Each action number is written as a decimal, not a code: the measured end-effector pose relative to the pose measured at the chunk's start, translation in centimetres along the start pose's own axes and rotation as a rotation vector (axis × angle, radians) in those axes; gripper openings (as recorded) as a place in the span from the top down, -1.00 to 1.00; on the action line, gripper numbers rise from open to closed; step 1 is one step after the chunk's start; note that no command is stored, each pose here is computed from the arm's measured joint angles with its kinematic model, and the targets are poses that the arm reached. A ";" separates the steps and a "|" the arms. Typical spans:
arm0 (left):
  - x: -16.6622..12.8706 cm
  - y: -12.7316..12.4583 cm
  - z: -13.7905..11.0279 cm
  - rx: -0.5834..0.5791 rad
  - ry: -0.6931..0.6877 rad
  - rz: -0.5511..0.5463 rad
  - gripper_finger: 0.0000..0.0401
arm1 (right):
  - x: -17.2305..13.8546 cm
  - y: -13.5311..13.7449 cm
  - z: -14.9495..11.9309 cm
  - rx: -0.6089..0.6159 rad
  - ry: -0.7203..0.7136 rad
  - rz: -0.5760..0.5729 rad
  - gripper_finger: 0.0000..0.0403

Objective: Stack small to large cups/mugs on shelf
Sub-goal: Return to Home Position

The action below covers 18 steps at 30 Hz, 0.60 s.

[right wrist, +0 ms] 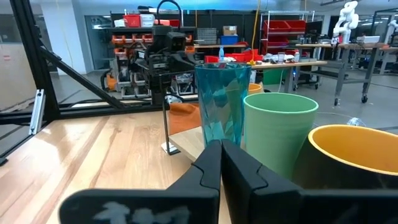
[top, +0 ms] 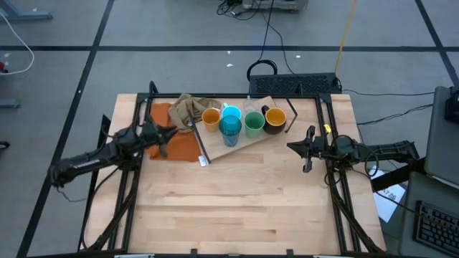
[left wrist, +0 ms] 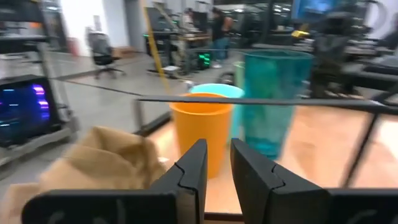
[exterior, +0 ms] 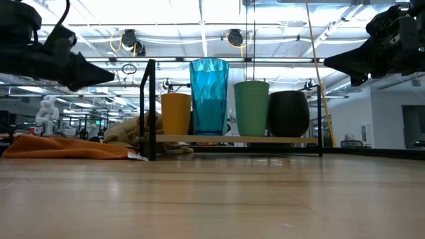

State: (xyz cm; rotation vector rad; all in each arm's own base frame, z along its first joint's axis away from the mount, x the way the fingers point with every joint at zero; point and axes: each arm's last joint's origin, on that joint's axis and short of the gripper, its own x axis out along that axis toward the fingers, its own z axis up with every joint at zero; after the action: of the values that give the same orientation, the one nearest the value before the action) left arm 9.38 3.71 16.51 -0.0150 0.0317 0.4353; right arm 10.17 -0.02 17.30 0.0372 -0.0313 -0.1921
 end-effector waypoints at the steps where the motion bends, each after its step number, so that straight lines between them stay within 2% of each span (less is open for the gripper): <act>1: 0.0 -0.3 0.0 0.000 0.005 -0.025 0.64 | 0.0 0.0 0.0 0.000 0.001 -0.001 1.00; 6: 0.0 -1.4 -0.2 0.005 0.029 -0.137 0.64 | 0.0 -0.1 -0.1 0.005 0.004 -0.026 1.00; 14: -0.6 -3.7 -0.5 -0.070 0.080 -0.408 0.64 | 0.0 -0.1 -0.1 0.005 0.005 -0.026 1.00; 18: -0.5 -4.2 -0.9 -0.043 0.119 -0.405 0.64 | 0.0 -0.1 -0.1 0.002 0.005 -0.026 1.00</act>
State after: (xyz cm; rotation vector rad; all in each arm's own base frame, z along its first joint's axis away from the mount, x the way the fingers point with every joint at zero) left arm 10.61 -0.32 15.64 -0.0884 0.1343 0.0294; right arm 10.16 -0.10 17.24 0.0405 -0.0257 -0.2182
